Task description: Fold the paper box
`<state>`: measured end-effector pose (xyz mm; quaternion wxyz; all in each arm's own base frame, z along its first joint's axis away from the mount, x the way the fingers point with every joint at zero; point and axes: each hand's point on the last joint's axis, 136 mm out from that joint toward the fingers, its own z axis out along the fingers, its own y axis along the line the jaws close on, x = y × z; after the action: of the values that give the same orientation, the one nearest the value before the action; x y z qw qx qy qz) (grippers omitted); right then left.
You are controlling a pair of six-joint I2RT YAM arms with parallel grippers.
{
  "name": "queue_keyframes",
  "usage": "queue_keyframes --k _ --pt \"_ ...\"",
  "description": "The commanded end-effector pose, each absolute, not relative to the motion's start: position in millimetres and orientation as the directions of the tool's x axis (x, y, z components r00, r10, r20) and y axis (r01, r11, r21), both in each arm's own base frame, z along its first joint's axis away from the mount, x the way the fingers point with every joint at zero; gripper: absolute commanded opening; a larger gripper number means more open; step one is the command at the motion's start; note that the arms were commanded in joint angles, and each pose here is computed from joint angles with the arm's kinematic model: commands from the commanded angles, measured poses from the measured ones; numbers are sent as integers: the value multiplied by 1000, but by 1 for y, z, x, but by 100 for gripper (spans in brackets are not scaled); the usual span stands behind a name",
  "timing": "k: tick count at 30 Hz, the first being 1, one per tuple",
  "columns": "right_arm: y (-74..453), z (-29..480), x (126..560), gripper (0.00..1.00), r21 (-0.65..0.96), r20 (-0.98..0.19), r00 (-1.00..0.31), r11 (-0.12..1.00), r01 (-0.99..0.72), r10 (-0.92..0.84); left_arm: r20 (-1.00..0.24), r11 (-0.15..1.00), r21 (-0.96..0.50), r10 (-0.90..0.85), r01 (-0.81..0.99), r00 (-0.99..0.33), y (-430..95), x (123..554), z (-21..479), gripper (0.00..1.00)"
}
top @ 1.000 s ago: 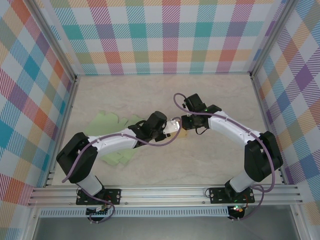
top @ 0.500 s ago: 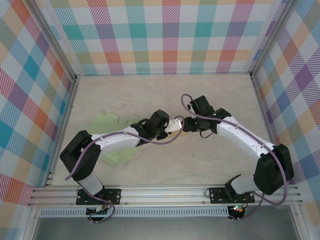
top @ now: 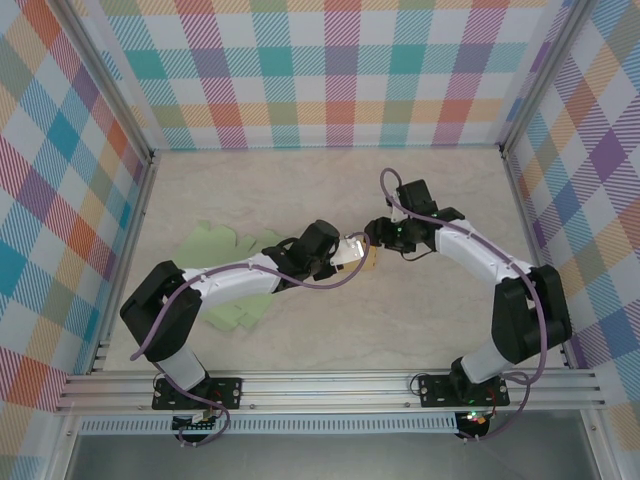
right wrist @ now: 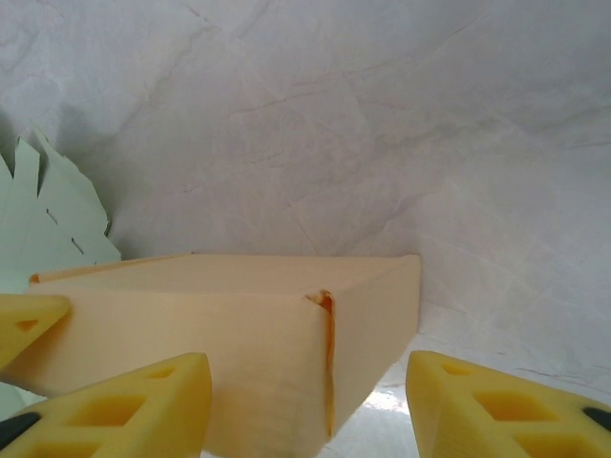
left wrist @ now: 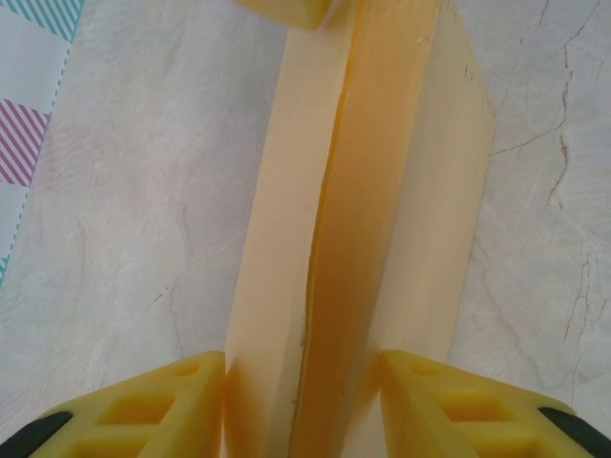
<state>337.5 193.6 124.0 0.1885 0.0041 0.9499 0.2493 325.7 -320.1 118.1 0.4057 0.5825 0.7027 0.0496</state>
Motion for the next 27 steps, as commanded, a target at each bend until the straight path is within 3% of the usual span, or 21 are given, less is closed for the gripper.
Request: queue_keyframes --k 1,7,9,14,20,24,27 --pt "207 145 342 57 533 -389 -916 836 -134 102 -466 299 505 884 809 -36 -313 315 105 51" --pt "203 159 334 61 509 -440 -896 839 -195 58 -550 369 495 834 786 -46 -317 316 144 92" --pt "200 164 332 63 497 -461 -886 842 -212 49 -590 394 481 806 783 -43 -320 314 162 99" --pt "190 175 327 65 452 -505 -863 861 -232 33 -695 524 439 713 730 -94 -313 318 211 100" --pt "177 182 315 65 390 -542 -840 883 -261 -9 -784 819 177 452 546 -425 -264 331 239 98" --pt "171 176 305 62 356 -537 -842 893 -275 -45 -787 853 -16 312 522 -533 -250 315 235 94" --pt "170 167 299 59 337 -528 -847 898 -282 -68 -768 872 7 318 489 -556 -234 308 219 87"
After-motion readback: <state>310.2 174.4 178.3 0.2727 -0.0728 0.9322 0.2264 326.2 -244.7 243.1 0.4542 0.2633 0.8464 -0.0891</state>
